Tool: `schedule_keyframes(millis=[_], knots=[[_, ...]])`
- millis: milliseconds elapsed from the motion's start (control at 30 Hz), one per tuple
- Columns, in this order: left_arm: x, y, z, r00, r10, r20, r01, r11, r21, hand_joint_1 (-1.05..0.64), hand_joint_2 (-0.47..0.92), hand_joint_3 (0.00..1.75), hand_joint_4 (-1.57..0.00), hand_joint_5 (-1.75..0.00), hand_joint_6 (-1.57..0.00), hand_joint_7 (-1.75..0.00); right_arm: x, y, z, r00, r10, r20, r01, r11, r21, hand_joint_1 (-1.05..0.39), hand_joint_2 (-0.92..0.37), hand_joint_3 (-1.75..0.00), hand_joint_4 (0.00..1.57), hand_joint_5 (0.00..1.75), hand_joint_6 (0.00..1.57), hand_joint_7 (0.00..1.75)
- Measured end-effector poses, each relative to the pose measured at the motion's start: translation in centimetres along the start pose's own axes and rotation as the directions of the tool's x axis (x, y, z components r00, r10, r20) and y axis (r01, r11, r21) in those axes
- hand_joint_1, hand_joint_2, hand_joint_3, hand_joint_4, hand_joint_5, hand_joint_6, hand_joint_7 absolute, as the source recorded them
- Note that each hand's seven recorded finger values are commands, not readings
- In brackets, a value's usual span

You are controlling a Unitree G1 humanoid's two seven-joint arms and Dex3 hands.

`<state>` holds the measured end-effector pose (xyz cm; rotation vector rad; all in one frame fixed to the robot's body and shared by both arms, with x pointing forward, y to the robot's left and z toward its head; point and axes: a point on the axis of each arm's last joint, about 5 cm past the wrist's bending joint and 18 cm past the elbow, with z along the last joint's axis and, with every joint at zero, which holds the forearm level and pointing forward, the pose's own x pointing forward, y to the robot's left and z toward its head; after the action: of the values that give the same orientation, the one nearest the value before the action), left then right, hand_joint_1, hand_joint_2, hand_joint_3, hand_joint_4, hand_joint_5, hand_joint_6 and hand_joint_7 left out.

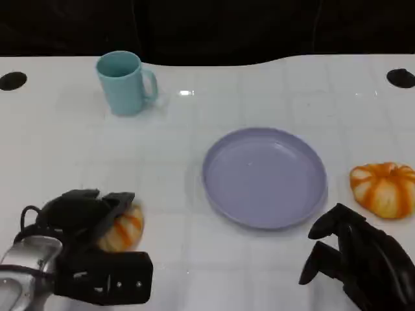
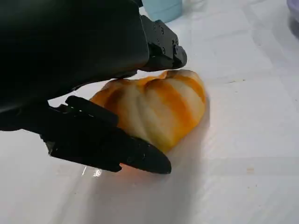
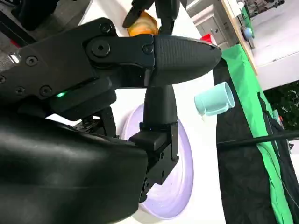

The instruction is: Grasp the bread from the table and place it into the plate.

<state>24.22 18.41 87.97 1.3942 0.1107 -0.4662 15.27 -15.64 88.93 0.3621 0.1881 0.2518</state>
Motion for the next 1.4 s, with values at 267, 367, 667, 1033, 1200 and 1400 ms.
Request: schedule_keyframes(millis=[267,367,667,1033,1200,1400], knots=[[0.2,-1.7,-0.8,0.989,0.14,0.043,-0.136,0.986,-0.092,-0.22,0.92,0.36,-0.65,-1.4,-0.96,-0.15,0.0,0.01,0.0,1.0,0.0,0.002,0.0,1.0,-0.001,-0.53,-0.92,-0.54,0.63,1.75,0.44,1.71],[0.4,-2.1,-1.1,0.98,0.191,0.059,-0.184,0.977,-0.113,-0.24,0.91,0.44,-0.75,-1.61,-0.95,-0.69,0.0,0.0,0.0,1.0,0.0,0.004,0.0,1.0,-0.007,-0.53,-0.92,-0.54,0.63,1.75,0.44,1.71],[0.7,-3.4,-1.3,0.928,0.356,0.106,-0.339,0.929,-0.15,-0.22,0.79,0.74,-0.84,-1.75,-0.64,-1.74,0.0,0.01,0.0,1.0,0.001,0.005,-0.001,1.0,0.001,-0.52,-0.92,-0.53,0.63,1.75,0.44,1.71],[0.5,-3.8,-1.3,0.896,0.428,0.122,-0.391,0.888,-0.244,-0.16,0.6,1.1,-0.86,-1.75,-0.67,-1.75,0.0,0.02,0.0,1.0,-0.006,0.005,0.006,1.0,0.0,-0.53,-0.92,-0.53,0.63,1.75,0.44,1.72],[0.7,-3.6,-1.0,0.88,0.457,0.127,-0.407,0.864,-0.296,-0.17,0.58,1.14,-0.88,-1.75,-0.69,-1.75,0.0,0.02,0.0,1.0,-0.007,0.005,0.007,1.0,0.0,-0.52,-0.92,-0.54,0.62,1.75,0.41,1.71],[1.0,-2.2,-0.6,0.871,0.479,0.112,-0.412,0.834,-0.367,-0.19,0.54,1.17,-0.88,-1.75,-0.69,-1.75,0.0,-0.02,0.0,1.0,-0.009,0.003,0.009,1.0,0.002,-0.51,-0.92,-0.55,0.62,1.75,0.42,1.72]])
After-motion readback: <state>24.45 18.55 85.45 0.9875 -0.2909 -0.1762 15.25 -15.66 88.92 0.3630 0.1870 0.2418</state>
